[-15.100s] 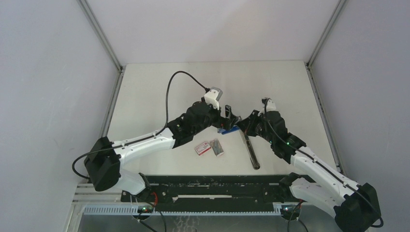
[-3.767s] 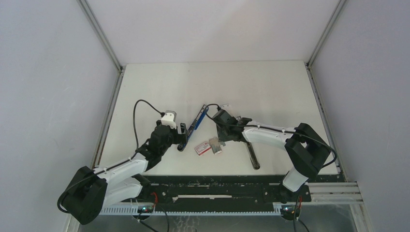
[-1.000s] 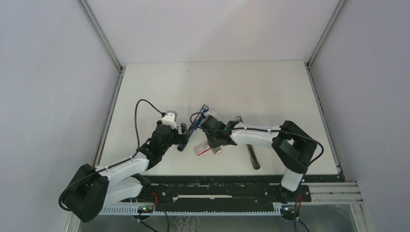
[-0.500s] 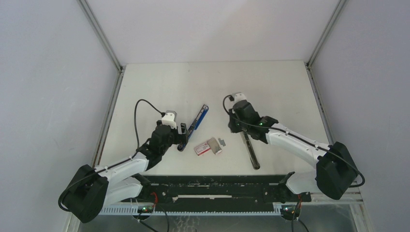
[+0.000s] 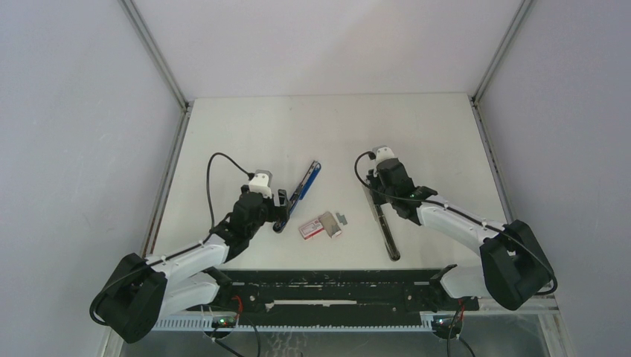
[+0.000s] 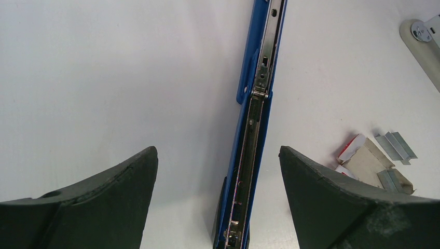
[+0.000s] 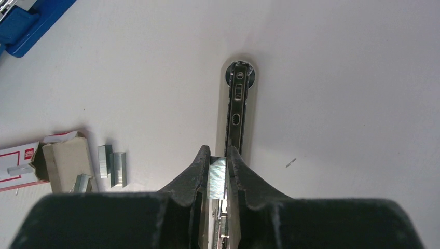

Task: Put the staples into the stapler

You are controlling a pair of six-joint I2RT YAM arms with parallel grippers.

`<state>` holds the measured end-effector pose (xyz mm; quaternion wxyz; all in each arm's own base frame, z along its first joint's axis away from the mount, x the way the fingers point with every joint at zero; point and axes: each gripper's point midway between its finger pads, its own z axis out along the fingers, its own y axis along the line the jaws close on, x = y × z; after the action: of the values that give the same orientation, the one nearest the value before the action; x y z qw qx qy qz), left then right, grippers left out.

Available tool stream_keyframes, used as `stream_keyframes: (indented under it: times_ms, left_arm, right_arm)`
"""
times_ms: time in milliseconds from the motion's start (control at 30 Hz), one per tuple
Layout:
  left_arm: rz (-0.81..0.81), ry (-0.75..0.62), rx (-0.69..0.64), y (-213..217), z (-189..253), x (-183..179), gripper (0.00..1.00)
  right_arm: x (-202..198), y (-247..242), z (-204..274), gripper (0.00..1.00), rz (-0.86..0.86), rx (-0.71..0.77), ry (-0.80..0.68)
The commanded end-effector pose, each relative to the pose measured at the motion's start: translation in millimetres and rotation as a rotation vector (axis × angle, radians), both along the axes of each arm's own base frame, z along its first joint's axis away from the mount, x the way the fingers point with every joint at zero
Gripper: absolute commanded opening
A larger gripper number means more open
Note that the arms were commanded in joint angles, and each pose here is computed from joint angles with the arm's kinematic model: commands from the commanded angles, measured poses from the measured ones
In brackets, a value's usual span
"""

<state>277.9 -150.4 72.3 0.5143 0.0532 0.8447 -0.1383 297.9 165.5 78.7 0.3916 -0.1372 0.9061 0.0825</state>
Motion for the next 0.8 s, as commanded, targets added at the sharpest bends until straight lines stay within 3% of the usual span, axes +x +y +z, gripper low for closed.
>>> stream_keyframes:
  times_ms: [0, 767]
  left_arm:
    - [0.013, -0.081, -0.058, -9.8, 33.2, 16.4, 0.91]
    - [0.011, -0.092, -0.066, -8.9, 36.2, 14.8, 0.91]
  right_arm:
    - [20.8, 3.9, 13.9, 0.11, 0.019, 0.022, -0.083]
    - [32.2, -5.2, -6.6, 0.1, -0.109, 0.003, -0.001]
